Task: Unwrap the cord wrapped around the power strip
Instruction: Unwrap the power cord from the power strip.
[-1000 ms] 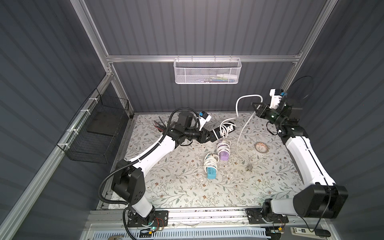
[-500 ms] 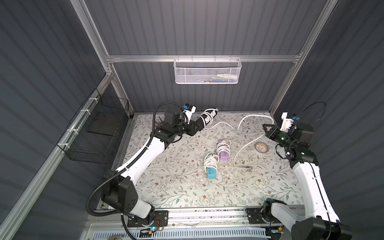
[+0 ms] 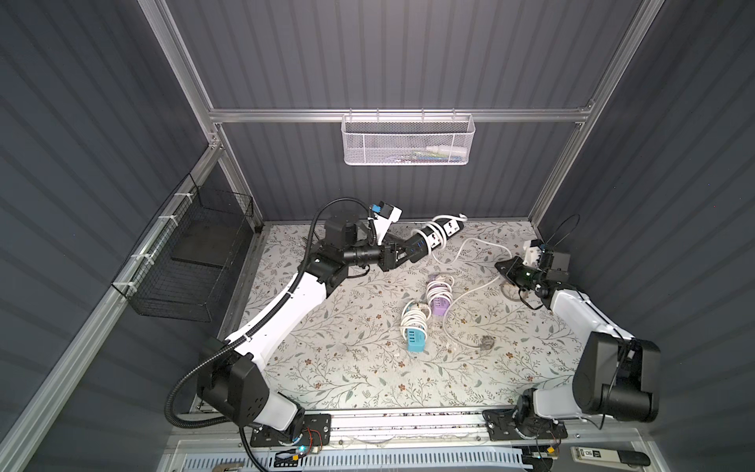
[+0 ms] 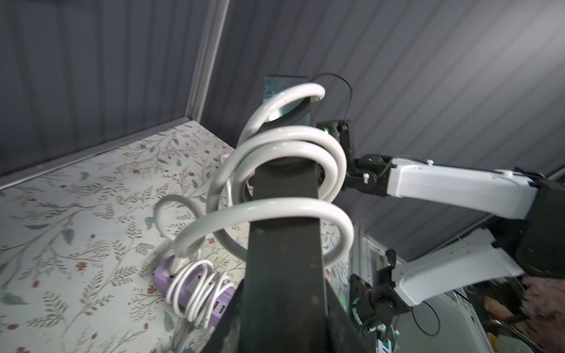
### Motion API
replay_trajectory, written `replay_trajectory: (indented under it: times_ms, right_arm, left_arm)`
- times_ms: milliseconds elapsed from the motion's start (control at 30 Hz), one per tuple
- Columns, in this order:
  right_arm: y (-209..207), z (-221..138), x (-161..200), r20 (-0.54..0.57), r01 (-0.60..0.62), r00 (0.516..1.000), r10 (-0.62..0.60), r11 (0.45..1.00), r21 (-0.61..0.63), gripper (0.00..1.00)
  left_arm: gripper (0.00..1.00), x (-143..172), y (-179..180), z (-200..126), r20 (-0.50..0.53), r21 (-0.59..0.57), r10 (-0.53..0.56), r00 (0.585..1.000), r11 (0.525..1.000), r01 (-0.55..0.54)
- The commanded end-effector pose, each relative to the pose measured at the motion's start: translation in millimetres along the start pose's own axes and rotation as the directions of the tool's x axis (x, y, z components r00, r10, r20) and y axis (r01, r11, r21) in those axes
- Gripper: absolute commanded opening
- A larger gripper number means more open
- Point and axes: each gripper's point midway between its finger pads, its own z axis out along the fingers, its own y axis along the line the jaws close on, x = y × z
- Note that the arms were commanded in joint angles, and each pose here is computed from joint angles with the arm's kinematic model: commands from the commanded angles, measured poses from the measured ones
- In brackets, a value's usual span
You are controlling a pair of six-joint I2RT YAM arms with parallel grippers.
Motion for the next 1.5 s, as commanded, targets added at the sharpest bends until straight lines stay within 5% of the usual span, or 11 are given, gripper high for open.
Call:
replay_trajectory:
  times_ms: [0, 367, 633, 933, 1233, 1467]
  right_arm:
    - [44, -5, -51, 0.113, 0.074, 0.992, -0.062, 0.992, -0.106, 0.0]
    - [124, -75, -124, 0.277, 0.192, 0.951, -0.136, 0.964, -0.183, 0.0]
    - [123, -144, -139, 0.374, 0.178, 0.923, -0.092, 0.963, -0.203, 0.0]
    - [53, -153, -94, 0.341, 0.026, 0.94, -0.014, 0.999, -0.029, 0.0]
    - [-39, -151, -42, 0.338, -0.222, 0.924, 0.176, 0.97, 0.103, 0.0]
    - [-84, -135, 4, 0.326, -0.357, 0.899, 0.291, 0.92, 0.162, 0.0]
  left_arm:
    - [0.0, 11, -20, 16, -0.063, 0.111, 0.017, 0.998, 0.994, -0.01]
    - [0.0, 60, 45, 43, -0.243, -0.089, -0.099, 0.965, 0.993, 0.079]
    - [0.0, 82, 84, 39, -0.351, -0.269, -0.132, 0.927, 0.962, 0.035]
    - [0.0, 4, 111, -24, -0.071, -0.49, -0.043, 0.997, 0.871, 0.003]
    - [0.0, -45, 114, -81, 0.093, -0.668, 0.105, 0.99, 0.744, -0.016]
    - [0.0, -48, 103, -85, 0.137, -0.641, 0.138, 0.981, 0.767, -0.019]
